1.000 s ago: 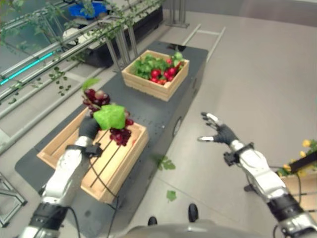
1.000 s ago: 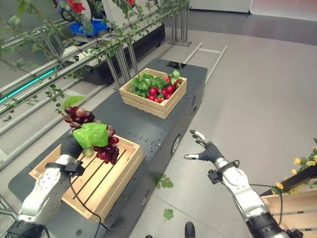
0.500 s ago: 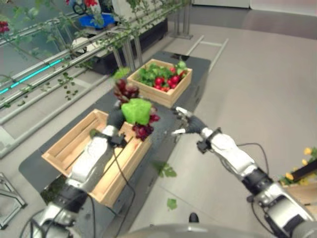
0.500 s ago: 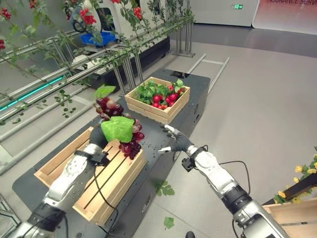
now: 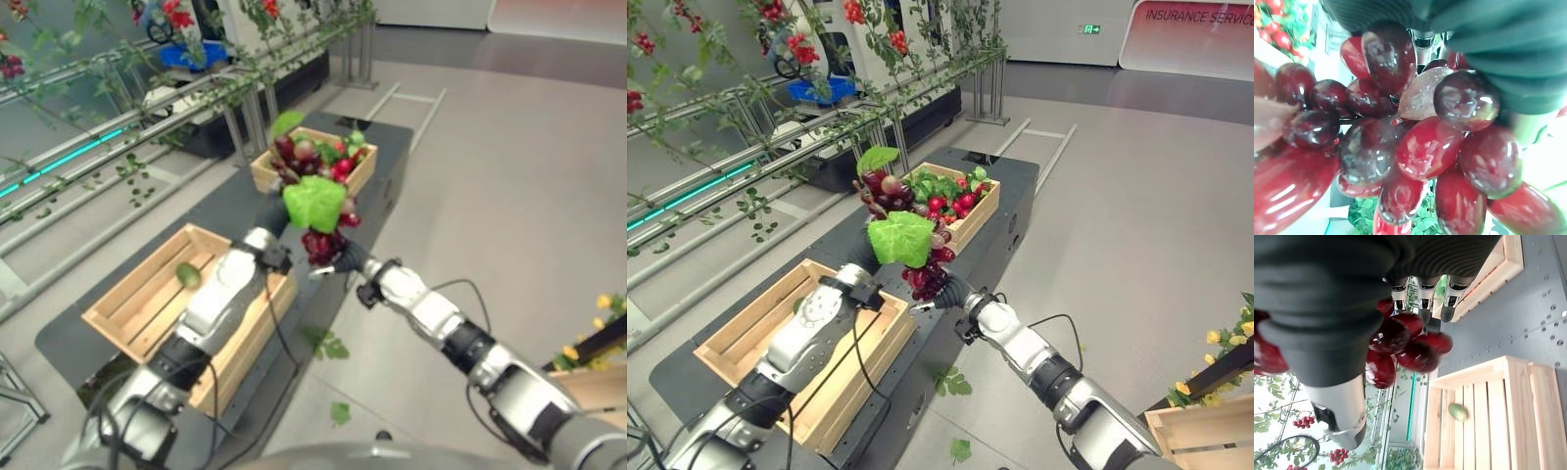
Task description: Pick up the fruits from the basket on one side to the basket on the other side
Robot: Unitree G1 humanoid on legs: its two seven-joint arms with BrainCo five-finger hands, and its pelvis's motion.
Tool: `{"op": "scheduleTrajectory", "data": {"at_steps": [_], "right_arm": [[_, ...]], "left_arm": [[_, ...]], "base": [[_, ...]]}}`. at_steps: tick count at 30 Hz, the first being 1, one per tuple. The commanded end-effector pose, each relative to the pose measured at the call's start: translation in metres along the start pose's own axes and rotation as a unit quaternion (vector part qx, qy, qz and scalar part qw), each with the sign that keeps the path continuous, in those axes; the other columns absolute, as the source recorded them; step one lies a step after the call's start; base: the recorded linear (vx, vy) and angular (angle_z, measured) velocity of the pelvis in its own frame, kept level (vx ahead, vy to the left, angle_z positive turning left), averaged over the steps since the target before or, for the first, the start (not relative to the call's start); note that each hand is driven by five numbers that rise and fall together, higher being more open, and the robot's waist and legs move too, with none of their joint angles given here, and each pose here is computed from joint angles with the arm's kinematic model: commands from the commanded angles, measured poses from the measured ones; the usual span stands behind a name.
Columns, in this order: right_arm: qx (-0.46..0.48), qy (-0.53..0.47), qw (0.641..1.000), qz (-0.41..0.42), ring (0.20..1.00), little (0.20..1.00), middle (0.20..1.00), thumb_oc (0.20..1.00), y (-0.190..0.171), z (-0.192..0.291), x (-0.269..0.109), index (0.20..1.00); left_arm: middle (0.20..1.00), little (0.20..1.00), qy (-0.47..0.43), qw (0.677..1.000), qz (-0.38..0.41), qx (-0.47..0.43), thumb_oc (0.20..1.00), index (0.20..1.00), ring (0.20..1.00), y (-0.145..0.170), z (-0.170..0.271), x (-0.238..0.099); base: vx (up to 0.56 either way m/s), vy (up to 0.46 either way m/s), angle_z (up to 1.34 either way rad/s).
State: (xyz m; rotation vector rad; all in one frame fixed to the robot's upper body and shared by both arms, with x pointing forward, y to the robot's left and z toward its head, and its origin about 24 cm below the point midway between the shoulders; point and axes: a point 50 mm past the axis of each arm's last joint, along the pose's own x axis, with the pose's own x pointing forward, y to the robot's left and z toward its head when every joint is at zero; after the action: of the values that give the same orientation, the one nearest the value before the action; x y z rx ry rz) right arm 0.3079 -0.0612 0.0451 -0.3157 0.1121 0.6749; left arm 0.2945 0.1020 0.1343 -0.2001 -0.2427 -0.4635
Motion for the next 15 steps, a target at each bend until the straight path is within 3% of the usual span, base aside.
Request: {"op": "scheduleTrajectory", "data": {"at_steps": [1,15], "right_arm": [[0.013,-0.066,0.998,0.006,1.000,1.000,1.000,1.000,-0.004,0.040,0.016,1.000],[0.035,-0.083,0.996,0.003,1.000,1.000,1.000,1.000,-0.004,0.041,0.010,1.000]], "left_arm": [[0.200,0.200,-0.070,0.997,-0.029,0.002,0.200,0.200,0.200,-0.013,0.029,0.032],[0.200,0.200,-0.025,0.999,-0.010,-0.038,0.200,0.200,0.200,-0.016,0.001,0.021]], "base": [[0.00,0.000,0.00],[0.00,0.000,0.00]]}}
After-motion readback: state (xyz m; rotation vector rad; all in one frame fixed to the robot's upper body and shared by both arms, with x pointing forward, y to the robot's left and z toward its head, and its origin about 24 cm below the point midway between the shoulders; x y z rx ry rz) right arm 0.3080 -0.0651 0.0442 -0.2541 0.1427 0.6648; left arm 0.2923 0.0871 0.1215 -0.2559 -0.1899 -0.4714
